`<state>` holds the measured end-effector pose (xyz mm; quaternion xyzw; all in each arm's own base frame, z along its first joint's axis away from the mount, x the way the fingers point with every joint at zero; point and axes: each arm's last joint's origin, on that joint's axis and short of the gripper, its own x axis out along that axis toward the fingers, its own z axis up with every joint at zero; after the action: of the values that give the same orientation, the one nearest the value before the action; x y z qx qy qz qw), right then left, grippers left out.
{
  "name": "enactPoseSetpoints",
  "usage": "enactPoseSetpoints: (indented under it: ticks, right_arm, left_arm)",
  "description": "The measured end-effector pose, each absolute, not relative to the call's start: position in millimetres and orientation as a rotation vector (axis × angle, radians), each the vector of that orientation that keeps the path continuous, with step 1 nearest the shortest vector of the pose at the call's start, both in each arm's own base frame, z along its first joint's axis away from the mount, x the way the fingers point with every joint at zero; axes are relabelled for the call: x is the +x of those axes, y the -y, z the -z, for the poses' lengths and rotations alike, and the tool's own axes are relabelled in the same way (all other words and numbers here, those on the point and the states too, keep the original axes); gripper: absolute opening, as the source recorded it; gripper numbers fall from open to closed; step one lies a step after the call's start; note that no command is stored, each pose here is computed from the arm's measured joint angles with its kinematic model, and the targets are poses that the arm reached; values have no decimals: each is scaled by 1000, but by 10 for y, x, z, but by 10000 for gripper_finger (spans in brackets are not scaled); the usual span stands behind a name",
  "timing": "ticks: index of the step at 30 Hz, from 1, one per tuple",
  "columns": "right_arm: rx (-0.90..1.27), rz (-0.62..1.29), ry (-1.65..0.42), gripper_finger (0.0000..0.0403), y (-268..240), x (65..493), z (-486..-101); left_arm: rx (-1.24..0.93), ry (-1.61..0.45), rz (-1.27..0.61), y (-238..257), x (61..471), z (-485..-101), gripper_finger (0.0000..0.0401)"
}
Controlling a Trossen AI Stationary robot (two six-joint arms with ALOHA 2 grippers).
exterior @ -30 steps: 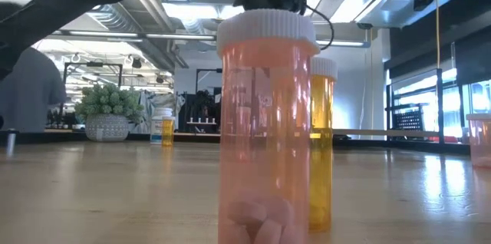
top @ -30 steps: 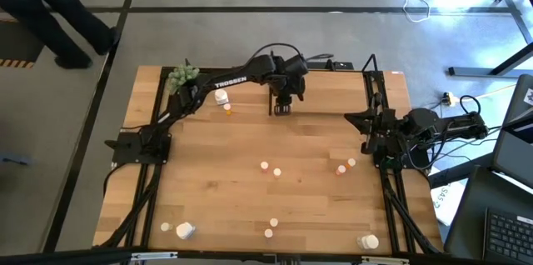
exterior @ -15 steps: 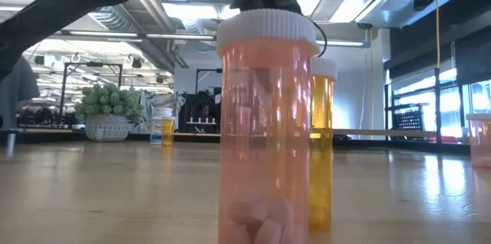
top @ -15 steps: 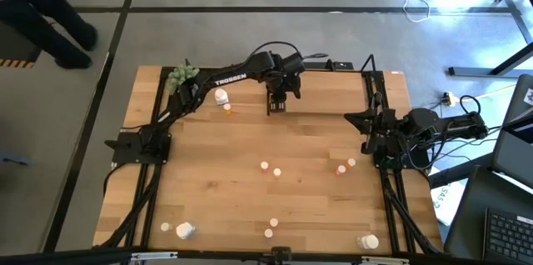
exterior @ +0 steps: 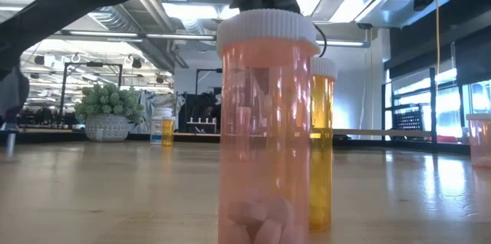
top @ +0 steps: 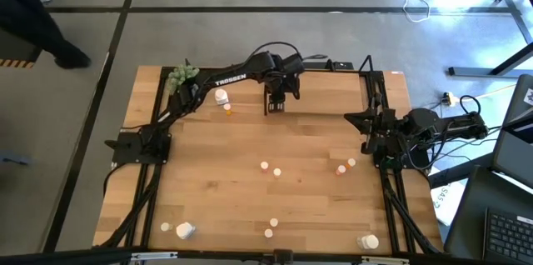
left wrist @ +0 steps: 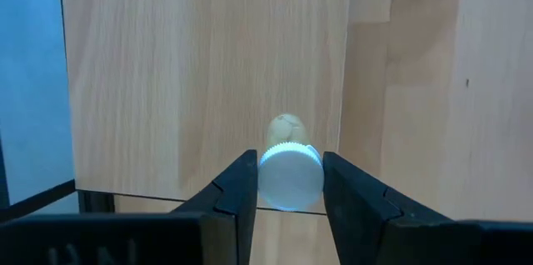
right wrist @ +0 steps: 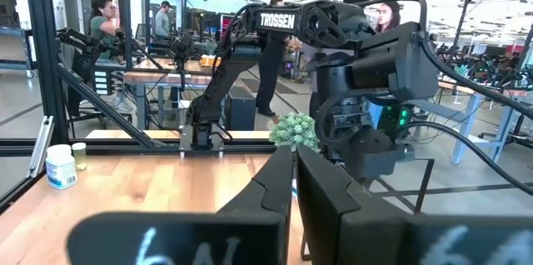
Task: Pick and place medicine bottles onto shelf by color
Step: Put the top left yellow pill bottle on the shelf
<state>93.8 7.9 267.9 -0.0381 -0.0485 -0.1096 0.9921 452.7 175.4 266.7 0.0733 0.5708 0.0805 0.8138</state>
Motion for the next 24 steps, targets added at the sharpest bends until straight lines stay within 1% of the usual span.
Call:
enactPoseSetpoints:
  ticks: [10,24]
  right_arm:
    - [-76,220,97,23,-80,939,-2679]
    - [-76,220,97,23,-79,939,-2678]
  left_arm:
    - [171,-1253,-148,-1656,4617,-2509,109]
    - [163,-1263,-158,-1680,4596,-2511,110]
